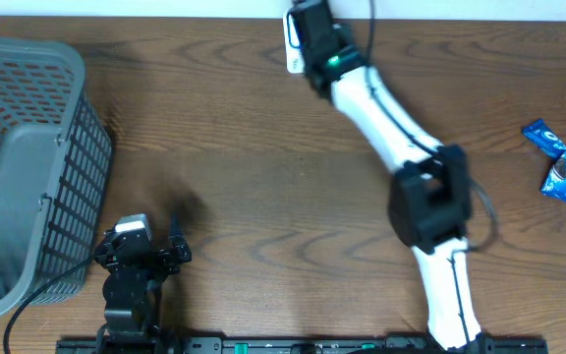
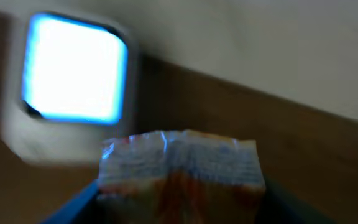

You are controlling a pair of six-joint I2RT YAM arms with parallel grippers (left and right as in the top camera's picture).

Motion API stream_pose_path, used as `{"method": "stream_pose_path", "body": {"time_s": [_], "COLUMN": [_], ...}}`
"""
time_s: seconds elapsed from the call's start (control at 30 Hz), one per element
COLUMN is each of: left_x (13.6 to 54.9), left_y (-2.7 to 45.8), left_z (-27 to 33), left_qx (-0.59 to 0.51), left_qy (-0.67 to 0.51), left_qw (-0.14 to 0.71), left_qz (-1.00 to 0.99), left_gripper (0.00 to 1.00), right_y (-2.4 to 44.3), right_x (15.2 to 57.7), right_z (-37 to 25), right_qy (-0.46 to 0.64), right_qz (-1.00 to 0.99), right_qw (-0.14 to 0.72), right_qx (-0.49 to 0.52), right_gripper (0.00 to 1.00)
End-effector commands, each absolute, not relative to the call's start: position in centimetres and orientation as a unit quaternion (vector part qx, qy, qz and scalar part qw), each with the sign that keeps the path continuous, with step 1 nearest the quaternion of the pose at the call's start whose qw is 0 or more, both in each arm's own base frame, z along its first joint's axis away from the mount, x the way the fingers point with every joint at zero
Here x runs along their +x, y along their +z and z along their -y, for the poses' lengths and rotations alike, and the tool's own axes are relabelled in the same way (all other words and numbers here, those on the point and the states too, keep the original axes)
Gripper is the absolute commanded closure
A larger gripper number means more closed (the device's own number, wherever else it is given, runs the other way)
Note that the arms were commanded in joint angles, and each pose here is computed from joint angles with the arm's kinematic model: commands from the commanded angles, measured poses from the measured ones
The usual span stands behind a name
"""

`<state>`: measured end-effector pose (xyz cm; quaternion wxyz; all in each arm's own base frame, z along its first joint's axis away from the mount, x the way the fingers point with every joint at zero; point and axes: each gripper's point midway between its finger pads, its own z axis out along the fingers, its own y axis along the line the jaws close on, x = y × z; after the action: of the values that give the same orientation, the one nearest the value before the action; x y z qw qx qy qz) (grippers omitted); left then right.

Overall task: Scan the item barcode
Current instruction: 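Carry the Kleenex pack to the right edge and release it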

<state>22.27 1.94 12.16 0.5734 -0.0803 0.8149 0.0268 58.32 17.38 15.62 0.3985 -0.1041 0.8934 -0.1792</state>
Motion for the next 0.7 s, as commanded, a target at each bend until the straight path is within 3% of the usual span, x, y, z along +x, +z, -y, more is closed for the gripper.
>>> {"method": "stream_pose_path", "body": {"time_s": [0.0, 0.13, 0.3, 0.5, 0.67], "left_x": [22.0, 22.0, 22.0, 22.0, 22.0], "left_y": [11.0, 11.0, 11.0, 11.0, 11.0], "left_z": [-1.9, -1.8, -1.9, -1.9, -1.9], "left_qx": [-0.081, -0.081, -0.081, -0.081, -0.081], "left_qy": [0.025, 0.025, 0.025, 0.025, 0.027], "left_qw": [0.559, 0.559, 0.558, 0.559, 0.558], "left_qz": [-0.825, -0.825, -0.825, -0.825, -0.825], "left_gripper": [0.02, 0.02, 0.02, 0.02, 0.02], "right_y": [21.4, 19.9, 17.6, 13.9, 10.0], "right_x": [55.8, 52.0, 50.4, 50.3, 48.8], "right_z": [-8.5, 0.1, 9.8, 15.9, 21.6], "right_qy": [-0.245, -0.276, -0.241, -0.143, -0.161], "right_qz": [-0.897, -0.924, -0.936, -0.947, -0.938], "right_qw": [0.366, 0.263, 0.214, 0.197, 0.161], "right_qx": [-0.048, 0.018, 0.140, 0.209, 0.262], "right_gripper": [0.44, 0.46, 0.48, 0.48, 0.50]}}
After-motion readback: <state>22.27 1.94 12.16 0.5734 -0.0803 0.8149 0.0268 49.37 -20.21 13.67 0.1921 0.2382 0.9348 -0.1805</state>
